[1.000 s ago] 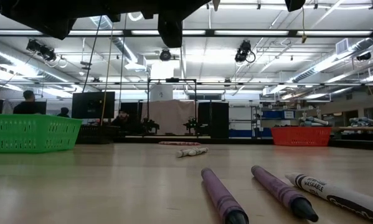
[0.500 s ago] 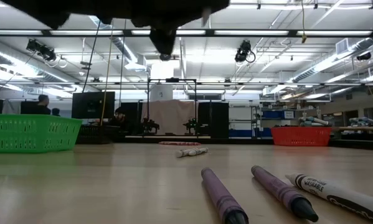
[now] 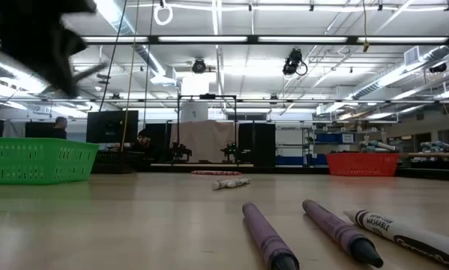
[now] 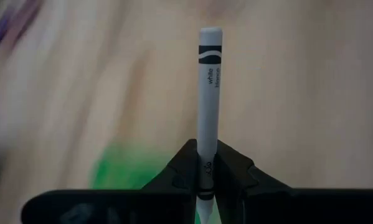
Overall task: Sort crayons
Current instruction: Put the white crayon into the green bin
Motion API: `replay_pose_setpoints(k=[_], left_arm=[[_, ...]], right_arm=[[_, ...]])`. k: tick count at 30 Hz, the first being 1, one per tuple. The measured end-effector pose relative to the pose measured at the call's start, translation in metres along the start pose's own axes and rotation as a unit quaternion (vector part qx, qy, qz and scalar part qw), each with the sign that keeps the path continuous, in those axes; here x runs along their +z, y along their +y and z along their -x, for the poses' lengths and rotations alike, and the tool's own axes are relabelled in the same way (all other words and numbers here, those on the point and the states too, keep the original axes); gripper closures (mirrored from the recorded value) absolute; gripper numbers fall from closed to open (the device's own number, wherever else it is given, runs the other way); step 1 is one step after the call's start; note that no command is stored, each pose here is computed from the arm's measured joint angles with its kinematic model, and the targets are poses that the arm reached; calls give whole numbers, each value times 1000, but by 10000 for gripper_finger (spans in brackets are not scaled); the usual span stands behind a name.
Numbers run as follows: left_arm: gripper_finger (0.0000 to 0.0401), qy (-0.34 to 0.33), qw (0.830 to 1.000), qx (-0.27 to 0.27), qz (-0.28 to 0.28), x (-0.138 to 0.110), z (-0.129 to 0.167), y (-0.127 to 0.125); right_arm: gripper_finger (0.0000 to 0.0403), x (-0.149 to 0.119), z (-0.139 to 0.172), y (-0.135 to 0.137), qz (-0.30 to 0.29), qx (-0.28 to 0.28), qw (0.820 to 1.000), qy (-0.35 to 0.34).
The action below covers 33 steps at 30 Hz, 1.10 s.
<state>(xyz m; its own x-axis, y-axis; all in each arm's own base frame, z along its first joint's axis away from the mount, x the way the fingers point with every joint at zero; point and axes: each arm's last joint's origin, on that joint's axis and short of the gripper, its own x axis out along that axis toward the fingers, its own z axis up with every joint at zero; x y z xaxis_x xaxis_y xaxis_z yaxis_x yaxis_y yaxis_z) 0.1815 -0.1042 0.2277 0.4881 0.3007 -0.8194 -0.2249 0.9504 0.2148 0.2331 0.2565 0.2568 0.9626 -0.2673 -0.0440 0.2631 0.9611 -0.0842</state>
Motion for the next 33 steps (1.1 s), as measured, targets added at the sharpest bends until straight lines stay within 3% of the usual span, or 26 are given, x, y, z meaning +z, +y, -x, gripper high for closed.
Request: replay_pose_setpoints(k=[3, 5, 11, 15, 18, 27, 30, 33], left_arm=[[360, 87, 993, 81, 23, -19, 1, 21], [360, 117, 988, 103, 23, -28, -5, 26], [359, 131, 989, 56, 26, -43, -40, 27], [359, 155, 985, 66, 40, -56, -53, 33], [357, 169, 981, 72, 57, -62, -57, 36], [320, 211, 975, 33, 57, -66, -57, 35], [301, 231, 971, 24, 57, -65, -54, 35], [286, 245, 968, 21, 56, -55, -43, 35]], right_arm=[[229, 0, 0, 0, -1, -1, 1000, 0], [229, 0, -4, -2, -8, -5, 1000, 1], [228, -9, -19, -7, -79, 31, 996, 35], [228, -21, -34, -11, -139, 67, 985, 82], [228, -36, -44, -8, -141, 82, 981, 103], [228, -78, -74, 10, -70, 124, 982, 127], [228, -75, -79, 18, -1, 154, 975, 160], [228, -66, -85, 23, 78, 164, 954, 238]])
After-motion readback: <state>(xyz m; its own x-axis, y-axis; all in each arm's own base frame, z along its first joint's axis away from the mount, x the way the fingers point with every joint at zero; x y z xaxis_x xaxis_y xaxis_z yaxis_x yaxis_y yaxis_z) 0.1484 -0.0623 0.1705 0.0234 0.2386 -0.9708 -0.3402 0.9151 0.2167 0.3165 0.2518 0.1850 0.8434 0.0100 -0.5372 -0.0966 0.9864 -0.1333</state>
